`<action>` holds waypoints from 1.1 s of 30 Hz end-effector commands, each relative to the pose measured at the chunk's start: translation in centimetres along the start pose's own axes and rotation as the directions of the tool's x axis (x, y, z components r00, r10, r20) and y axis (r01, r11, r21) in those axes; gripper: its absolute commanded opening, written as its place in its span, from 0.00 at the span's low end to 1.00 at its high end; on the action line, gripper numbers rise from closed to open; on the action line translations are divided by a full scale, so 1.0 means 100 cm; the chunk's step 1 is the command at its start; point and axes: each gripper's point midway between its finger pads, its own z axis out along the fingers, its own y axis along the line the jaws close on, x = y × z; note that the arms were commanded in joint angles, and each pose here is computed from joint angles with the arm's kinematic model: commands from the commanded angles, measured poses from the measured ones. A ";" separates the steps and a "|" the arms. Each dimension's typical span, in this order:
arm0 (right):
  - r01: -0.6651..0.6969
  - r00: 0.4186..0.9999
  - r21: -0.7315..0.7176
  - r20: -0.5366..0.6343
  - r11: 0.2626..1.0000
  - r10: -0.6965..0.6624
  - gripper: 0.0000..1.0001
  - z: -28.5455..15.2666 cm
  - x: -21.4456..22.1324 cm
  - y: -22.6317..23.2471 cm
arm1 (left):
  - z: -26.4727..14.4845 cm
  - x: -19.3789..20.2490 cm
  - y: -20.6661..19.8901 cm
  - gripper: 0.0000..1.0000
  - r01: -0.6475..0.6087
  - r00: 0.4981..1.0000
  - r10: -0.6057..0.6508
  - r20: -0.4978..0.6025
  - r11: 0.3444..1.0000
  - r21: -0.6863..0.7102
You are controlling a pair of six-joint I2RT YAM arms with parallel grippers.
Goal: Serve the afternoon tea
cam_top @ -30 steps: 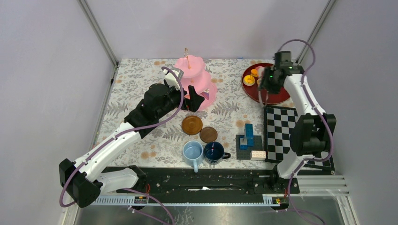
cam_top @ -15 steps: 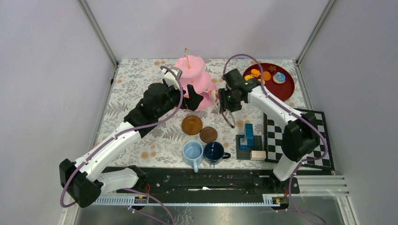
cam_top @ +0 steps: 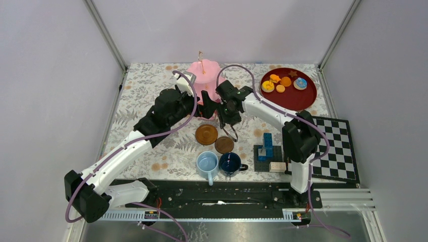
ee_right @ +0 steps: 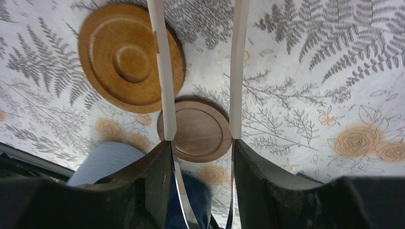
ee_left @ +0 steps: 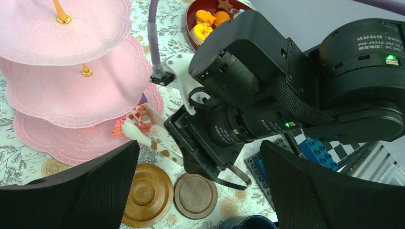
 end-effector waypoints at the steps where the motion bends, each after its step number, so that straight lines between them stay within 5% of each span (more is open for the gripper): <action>1: 0.025 0.998 -0.008 0.060 1.000 -0.025 0.27 -0.008 -0.023 0.012 | 0.001 -0.021 -0.007 0.99 0.004 0.998 -0.005 0.062 1.000 0.028; 9: 0.035 0.997 0.003 0.066 0.999 -0.035 0.29 0.006 -0.035 0.015 | 0.002 -0.020 -0.005 0.99 0.004 0.998 -0.005 0.059 1.000 0.023; 33: 0.039 0.994 0.034 0.099 0.999 -0.042 0.61 0.013 -0.041 0.010 | 0.000 -0.022 -0.006 0.99 0.005 0.998 -0.007 0.065 1.000 0.026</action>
